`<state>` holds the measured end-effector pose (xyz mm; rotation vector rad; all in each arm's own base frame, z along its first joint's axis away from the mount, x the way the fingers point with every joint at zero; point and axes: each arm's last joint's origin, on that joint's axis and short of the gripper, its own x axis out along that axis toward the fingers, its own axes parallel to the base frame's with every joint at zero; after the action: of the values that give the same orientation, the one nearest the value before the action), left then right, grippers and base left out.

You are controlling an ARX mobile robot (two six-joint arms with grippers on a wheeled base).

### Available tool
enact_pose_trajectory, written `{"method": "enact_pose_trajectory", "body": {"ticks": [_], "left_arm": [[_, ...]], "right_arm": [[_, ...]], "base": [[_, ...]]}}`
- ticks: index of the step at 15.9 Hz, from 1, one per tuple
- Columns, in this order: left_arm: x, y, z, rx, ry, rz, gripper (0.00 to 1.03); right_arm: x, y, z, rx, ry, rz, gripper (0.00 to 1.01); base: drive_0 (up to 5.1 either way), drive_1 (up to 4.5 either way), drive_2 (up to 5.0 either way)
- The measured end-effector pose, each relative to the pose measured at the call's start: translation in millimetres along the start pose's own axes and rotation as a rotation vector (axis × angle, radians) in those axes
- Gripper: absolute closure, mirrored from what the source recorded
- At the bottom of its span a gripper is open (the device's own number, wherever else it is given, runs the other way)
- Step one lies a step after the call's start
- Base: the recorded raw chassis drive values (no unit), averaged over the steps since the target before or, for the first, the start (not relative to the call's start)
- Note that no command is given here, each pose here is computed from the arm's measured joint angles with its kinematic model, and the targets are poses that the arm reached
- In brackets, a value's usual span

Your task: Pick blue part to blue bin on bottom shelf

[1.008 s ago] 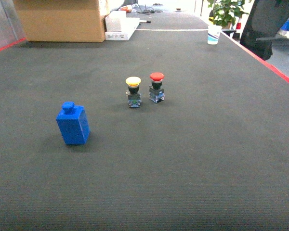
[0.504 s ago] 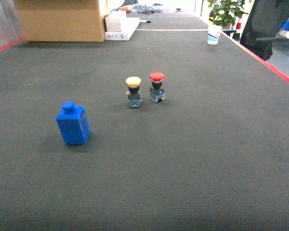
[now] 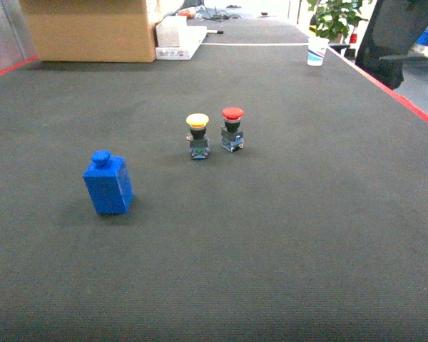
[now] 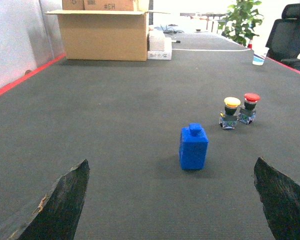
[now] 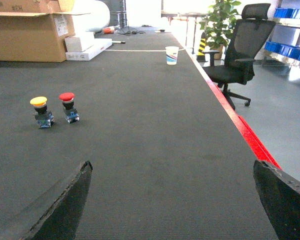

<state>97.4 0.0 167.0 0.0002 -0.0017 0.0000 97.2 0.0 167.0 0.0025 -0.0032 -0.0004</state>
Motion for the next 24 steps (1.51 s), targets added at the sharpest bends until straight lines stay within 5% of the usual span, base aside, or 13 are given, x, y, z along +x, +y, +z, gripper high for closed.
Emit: {"method": "enact_pose_trajectory", "body": {"ticks": [24], "left_arm": [[0.0, 0.0, 0.0, 0.000, 0.000, 0.000, 0.05]], "right_arm": [[0.0, 0.0, 0.0, 0.000, 0.000, 0.000, 0.03]], "base": [[0.0, 0.00, 0.0]]}}
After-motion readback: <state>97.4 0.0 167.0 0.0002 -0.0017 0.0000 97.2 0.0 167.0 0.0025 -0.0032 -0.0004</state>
